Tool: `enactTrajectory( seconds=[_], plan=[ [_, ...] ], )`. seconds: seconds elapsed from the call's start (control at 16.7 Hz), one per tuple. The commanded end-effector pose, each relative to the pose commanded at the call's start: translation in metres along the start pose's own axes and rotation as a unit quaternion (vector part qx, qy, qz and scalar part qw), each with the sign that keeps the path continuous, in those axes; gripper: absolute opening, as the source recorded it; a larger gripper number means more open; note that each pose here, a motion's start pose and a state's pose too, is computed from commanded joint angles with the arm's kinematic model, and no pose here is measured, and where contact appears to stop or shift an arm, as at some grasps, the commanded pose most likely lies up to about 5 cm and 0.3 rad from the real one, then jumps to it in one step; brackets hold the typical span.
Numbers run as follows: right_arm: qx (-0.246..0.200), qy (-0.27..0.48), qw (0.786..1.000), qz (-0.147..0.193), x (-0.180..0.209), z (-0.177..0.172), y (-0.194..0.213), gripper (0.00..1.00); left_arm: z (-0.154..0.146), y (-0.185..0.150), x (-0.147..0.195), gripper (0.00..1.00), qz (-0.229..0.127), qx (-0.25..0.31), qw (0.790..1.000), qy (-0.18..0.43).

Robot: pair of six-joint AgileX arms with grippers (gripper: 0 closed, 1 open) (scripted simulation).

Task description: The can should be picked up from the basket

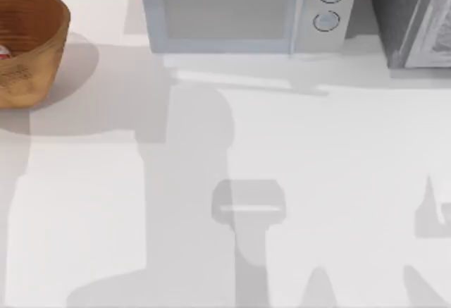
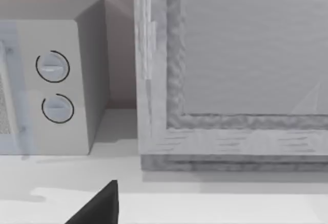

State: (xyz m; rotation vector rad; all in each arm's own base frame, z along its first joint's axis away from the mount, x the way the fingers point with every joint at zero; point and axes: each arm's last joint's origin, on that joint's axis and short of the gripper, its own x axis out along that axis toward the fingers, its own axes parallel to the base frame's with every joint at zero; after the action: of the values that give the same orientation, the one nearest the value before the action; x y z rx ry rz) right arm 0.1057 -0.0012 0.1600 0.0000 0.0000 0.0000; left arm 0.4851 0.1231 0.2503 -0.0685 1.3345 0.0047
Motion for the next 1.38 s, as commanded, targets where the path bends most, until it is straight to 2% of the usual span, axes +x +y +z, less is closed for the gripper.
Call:
enactTrajectory(
  seconds=[0.18, 0.36, 1.02, 1.38],
  plan=[
    [0.0, 0.0, 1.0, 0.0, 0.0, 0.0, 0.0, 1.0, 0.003, -0.014, 0.035, 1.0, -0.023, 0.014, 0.999, 0.039],
    [0.0, 0.0, 1.0, 0.0, 0.0, 0.0, 0.0, 1.0, 0.004, -0.023, 0.057, 1.0, -0.036, 0.023, 0.997, 0.062],
    [0.0, 0.0, 1.0, 0.0, 0.0, 0.0, 0.0, 1.0, 0.005, -0.024, 0.067, 1.0, -0.039, 0.025, 0.997, 0.066],
    [0.0, 0.0, 1.0, 0.0, 0.0, 0.0, 0.0, 1.0, 0.0, -0.027, 0.107, 1.0, -0.04, 0.025, 0.996, 0.073]
  ],
)
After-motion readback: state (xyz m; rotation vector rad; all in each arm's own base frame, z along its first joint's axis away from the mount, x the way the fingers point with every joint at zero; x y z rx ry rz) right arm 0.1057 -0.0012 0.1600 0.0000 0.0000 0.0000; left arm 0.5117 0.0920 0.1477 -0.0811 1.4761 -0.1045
